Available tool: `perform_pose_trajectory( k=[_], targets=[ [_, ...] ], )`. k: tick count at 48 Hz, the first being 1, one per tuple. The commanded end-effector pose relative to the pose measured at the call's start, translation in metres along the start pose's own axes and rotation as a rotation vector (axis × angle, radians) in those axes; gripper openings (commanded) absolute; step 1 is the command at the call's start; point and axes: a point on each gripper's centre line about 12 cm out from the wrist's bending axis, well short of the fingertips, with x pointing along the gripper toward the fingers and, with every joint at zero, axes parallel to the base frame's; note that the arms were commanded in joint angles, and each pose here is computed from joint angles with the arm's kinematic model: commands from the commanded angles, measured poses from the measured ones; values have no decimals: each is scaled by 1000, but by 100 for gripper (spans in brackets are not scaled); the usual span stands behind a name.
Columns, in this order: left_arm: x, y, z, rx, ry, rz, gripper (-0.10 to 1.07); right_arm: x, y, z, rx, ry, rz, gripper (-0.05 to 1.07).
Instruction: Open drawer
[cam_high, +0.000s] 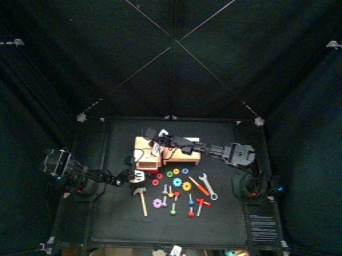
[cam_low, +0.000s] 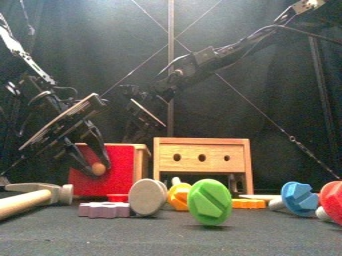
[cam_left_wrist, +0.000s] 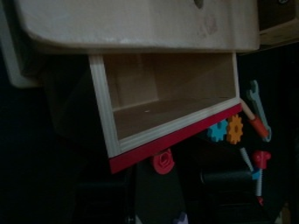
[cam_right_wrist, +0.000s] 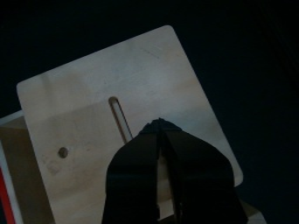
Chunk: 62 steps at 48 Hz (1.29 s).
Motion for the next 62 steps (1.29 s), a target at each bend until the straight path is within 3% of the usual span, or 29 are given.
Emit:
perform_pose_trajectory(
  k=[1, 62],
  targets=[
    [-5, -11, -4, 1, 13, -36, 62, -16, -1, 16, 3, -40, 0, 2],
    [-21, -12, -31, -1, 88, -50, 62, -15, -1, 15, -3, -38, -2, 2]
  ],
)
